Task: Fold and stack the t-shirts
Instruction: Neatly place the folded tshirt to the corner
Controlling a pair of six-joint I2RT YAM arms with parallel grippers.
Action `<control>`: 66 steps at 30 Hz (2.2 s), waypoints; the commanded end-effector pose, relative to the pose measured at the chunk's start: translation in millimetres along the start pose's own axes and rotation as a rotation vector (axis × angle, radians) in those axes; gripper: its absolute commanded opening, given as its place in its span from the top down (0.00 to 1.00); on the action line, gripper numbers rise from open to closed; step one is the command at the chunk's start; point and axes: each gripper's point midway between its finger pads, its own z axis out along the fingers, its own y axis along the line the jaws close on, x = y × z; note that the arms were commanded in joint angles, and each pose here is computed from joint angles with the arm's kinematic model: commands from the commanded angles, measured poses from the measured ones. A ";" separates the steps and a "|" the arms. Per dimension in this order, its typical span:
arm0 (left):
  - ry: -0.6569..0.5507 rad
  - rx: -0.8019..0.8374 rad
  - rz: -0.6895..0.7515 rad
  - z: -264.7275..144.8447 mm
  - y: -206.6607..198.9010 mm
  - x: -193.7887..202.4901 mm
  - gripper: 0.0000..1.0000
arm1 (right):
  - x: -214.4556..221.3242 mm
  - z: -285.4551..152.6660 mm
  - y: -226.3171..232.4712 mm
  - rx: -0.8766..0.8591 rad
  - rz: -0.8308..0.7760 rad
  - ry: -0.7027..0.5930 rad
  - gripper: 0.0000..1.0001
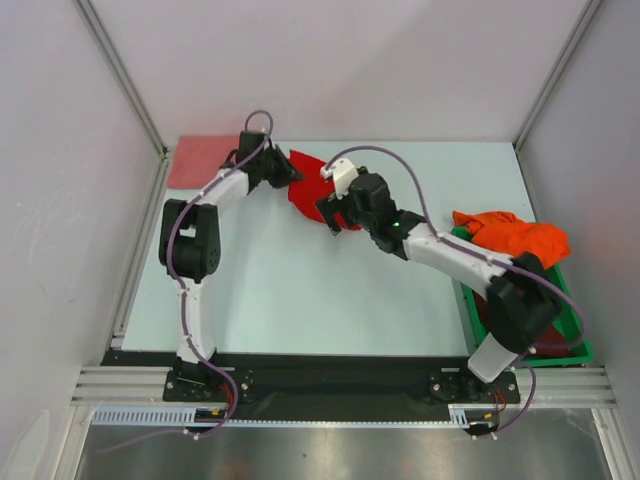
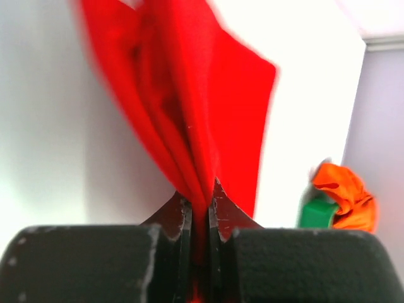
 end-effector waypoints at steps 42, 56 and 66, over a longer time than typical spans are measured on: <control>-0.426 0.354 0.864 -141.8 -102.1 -234.5 1.00 | 80.8 -111.3 39.6 -0.037 0.312 0.150 0.00; -0.450 0.431 0.852 -163.4 -86.7 -254.6 1.00 | 83.1 -99.6 44.6 -0.043 0.327 0.161 0.00; -0.356 0.448 0.856 -155.4 -49.6 -245.6 1.00 | 81.6 -96.2 50.8 -0.053 0.331 0.172 0.00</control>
